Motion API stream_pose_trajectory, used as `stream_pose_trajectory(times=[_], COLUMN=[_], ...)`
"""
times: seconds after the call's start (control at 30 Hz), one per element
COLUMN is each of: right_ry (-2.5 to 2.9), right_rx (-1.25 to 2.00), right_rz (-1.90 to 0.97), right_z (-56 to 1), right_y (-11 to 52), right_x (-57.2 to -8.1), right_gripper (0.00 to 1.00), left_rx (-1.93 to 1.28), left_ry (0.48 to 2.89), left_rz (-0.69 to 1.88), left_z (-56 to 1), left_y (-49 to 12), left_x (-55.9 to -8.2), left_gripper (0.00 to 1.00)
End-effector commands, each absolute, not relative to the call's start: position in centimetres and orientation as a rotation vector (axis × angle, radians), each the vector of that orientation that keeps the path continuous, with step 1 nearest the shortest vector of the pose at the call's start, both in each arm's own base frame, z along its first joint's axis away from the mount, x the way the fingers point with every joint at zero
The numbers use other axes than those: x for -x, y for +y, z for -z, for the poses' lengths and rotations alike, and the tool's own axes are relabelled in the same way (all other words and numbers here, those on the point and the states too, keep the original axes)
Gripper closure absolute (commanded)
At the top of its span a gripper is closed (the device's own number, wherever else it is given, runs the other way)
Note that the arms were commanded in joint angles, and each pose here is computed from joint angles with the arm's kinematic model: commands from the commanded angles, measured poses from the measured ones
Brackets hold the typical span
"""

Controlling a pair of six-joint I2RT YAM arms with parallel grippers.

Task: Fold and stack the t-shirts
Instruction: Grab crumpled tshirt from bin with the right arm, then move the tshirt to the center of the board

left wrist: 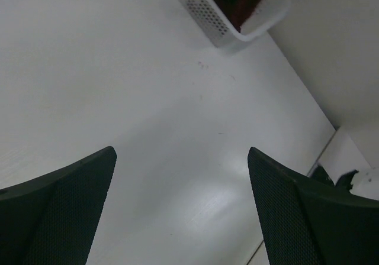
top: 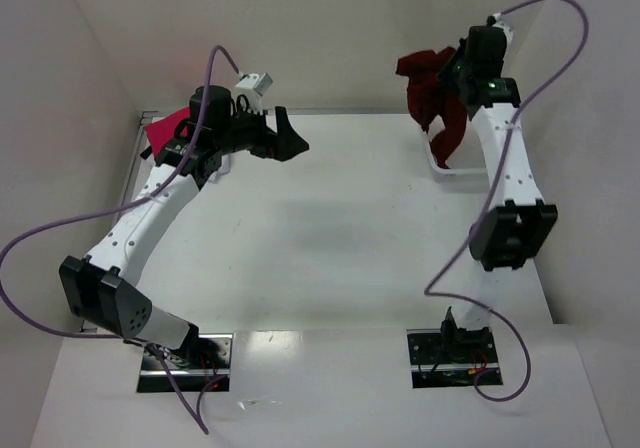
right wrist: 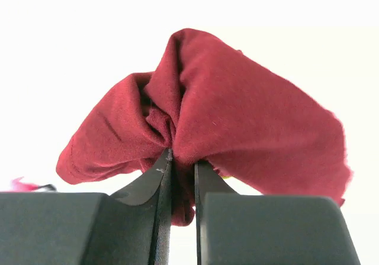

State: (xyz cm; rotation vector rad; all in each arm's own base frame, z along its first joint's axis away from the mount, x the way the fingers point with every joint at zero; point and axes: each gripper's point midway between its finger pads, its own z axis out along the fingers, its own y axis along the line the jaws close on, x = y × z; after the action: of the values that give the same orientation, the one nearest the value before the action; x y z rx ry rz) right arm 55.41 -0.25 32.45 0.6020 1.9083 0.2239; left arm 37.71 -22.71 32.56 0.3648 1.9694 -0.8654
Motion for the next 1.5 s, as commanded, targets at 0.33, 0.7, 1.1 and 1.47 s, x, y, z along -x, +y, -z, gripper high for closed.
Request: stream_pose_trajectory(times=[0.33,0.7,1.1,1.47], right_ry=[1.561,1.614,1.608,1.619], right_rx=[-0.107,0.039,-0.010,0.007], right_rz=[-0.934,-1.213,-1.149,-1.227], right_z=[-51.5,-48.4,-47.7,-46.2], right_y=[15.5,20.2,18.8,19.4], right_x=[-34.0,-27.0,-26.2,-24.9], right_gripper=[0.99,0.99,0.95,0.91], left_rx=[-0.560,-0.645,-0.416,-0.256], left_ry=[1.513,1.457,1.638,1.606], left_rz=[0.981,1.009,0.881,0.819], left_z=[-42.0,-38.8,-37.4,-45.4], left_y=[-27.0,-32.8,-29.3,-22.1], left_x=[-32.4,-31.3,-31.1,-25.4], left_gripper=[0.01,0.14,1.00,1.00])
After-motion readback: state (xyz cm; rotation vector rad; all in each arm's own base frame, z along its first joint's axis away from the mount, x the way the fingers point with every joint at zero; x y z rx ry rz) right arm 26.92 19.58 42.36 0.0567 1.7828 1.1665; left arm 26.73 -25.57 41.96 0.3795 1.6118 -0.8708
